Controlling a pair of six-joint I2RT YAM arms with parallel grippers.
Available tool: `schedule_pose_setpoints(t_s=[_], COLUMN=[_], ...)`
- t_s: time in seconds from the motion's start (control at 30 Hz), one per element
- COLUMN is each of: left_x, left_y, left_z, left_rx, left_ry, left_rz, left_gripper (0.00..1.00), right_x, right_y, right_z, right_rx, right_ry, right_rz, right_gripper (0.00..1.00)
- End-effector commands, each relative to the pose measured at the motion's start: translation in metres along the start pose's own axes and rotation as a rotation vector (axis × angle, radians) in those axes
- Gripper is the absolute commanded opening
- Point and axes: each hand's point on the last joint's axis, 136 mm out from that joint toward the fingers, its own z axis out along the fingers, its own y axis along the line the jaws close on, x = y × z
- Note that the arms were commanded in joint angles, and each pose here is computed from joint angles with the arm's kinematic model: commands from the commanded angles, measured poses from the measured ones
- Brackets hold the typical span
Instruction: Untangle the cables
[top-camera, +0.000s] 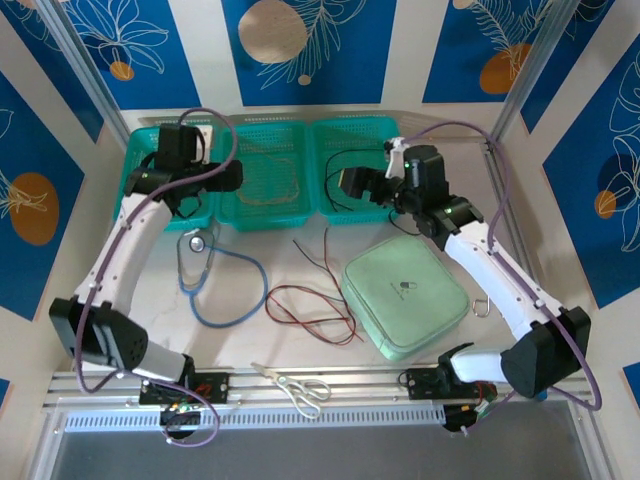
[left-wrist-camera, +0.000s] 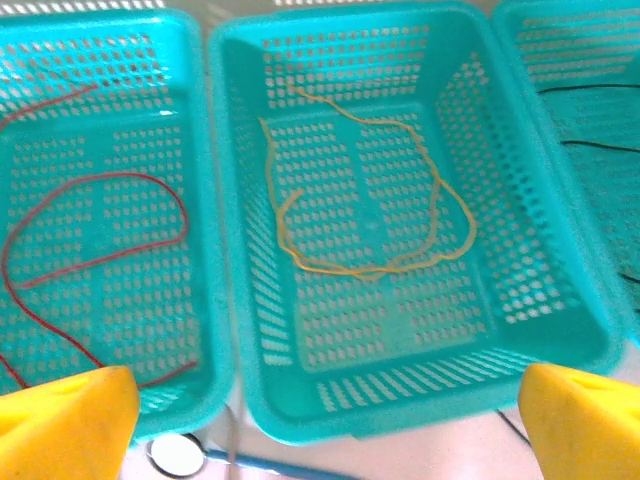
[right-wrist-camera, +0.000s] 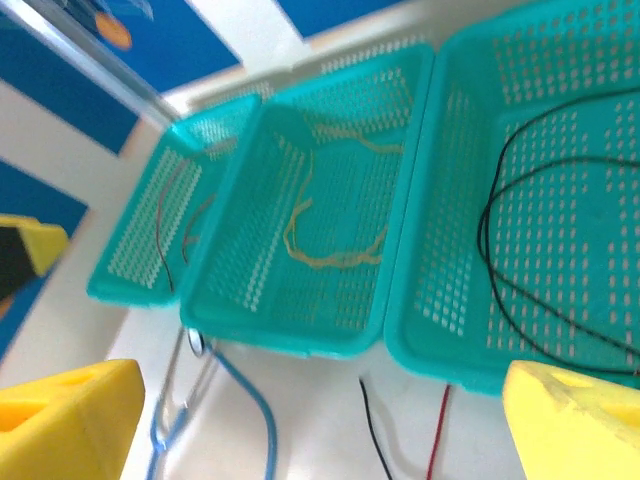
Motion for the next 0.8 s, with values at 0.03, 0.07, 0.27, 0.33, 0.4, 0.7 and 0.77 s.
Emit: schedule_pose_setpoints(t_s=[0.03,0.07,0.27,0.33,0.4,0.7,0.77], left_x=[0.067,0.078,0.123,0.136,0.147,0.193,0.202], left_y=[-0.029,-0.030,-0.025,-0.024,-0.021,-0.006,-0.001], left_z=[-0.004,-0.006,-0.016,-0.021,-0.023,-0.035,-0.038], left_rx=[0.083,0.082,0.101,0.103,0.103,0.060,0.048], left_ry=[0.151,0.173,0.237,0.284,0.315,0.372,0.368], left_rz=[-0.096,-0.117,-0.153,-0.179,-0.232,-0.412,-0.446], left_gripper=[0.97,0.97,0.99,0.99,0.99,0.98,0.97], right_x=[0.062,0.078,0.144,0.163,0.183,0.241,0.253], right_y=[0.014,0.021,0.041,0.048,0.056,0.073,0.074], right_z=[0.007,0.010,0.018,0.022,0.027,0.057,0.066], right_rx=[-0.068,-0.112,-0.450,-0.508,-0.543,-0.659,-0.650], right_ry=[0.172,0.209,0.334,0.365,0.398,0.556,0.604], right_rz=[-0.142,-0.186,-0.302,-0.340,-0.424,-0.637,-0.688], right_gripper=[0.90,0.89,0.84,0.82,0.80,0.62,0.60])
